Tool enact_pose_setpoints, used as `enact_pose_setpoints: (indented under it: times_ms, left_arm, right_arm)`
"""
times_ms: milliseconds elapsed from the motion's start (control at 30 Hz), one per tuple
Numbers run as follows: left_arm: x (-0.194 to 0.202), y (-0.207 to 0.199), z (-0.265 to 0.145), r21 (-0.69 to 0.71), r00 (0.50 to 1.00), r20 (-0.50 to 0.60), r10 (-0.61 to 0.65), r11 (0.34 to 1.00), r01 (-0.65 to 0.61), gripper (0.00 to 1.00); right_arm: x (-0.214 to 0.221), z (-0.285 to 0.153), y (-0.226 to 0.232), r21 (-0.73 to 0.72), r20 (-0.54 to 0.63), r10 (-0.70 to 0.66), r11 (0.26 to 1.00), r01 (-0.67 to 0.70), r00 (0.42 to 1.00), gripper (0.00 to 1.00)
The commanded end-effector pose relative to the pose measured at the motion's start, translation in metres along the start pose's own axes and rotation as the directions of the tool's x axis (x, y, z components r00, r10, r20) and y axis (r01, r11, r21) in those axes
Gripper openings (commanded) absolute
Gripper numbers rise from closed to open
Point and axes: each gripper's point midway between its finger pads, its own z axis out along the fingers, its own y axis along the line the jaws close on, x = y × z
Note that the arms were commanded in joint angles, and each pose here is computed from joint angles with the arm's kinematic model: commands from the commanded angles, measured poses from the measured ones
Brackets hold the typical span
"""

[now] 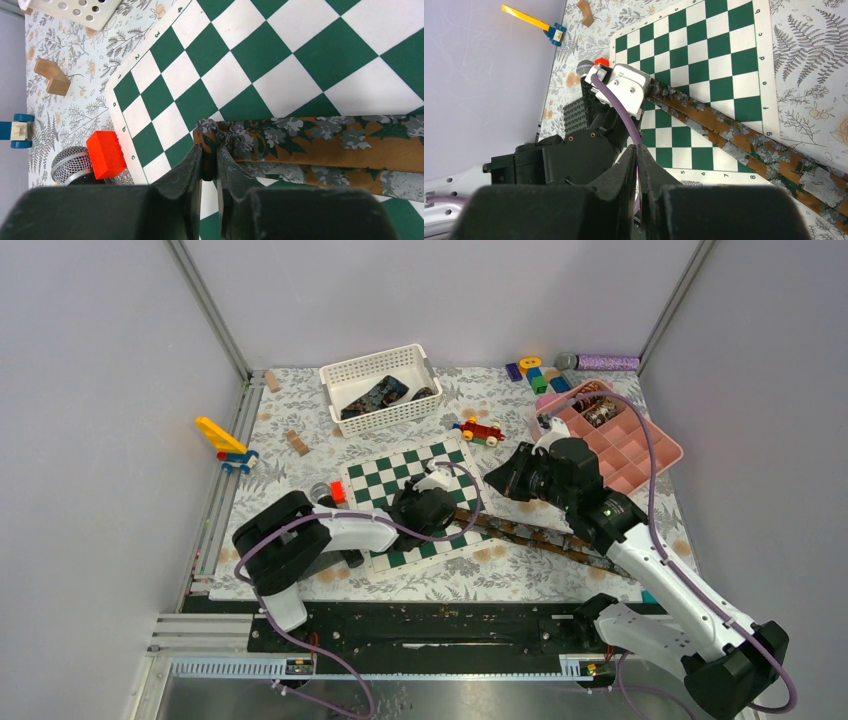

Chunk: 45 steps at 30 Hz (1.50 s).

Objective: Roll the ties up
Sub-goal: Roll the tie at the center of the board.

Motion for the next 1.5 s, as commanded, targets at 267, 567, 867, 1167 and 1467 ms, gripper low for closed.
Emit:
enact_pose_setpoints:
  times_ms: [267,567,867,1167,1467]
  left_arm:
    - [-0.011,-0.016,-0.005,0.000,0.999,0.035,0.038,0.999,-0.038,0.00]
    - [-0.011,-0.027,-0.005,0.034,0.998,0.029,0.054,0.998,-0.055,0.00]
    - [-0.007,-0.034,-0.003,0.056,0.997,0.014,0.072,0.996,-0.073,0.00]
    - [-0.009,-0.047,-0.005,0.130,0.998,0.011,0.058,0.990,-0.059,0.05]
    - [-0.009,-0.054,-0.007,0.166,0.999,0.008,0.050,0.985,-0.051,0.10]
  right_arm:
    - [0.001,0.003,0.003,-0.026,-0.016,0.017,1.000,-0.017,1.000,0.10]
    - [0.001,0.003,0.003,-0.029,-0.016,0.021,0.999,-0.021,1.000,0.10]
    - [0.004,0.003,0.000,-0.022,-0.020,0.022,1.000,-0.022,1.000,0.10]
    - [0.005,0.004,-0.002,-0.015,-0.022,0.025,1.000,-0.025,0.999,0.10]
    - [0.007,0.005,-0.004,-0.011,-0.025,0.029,1.000,-0.029,0.999,0.11]
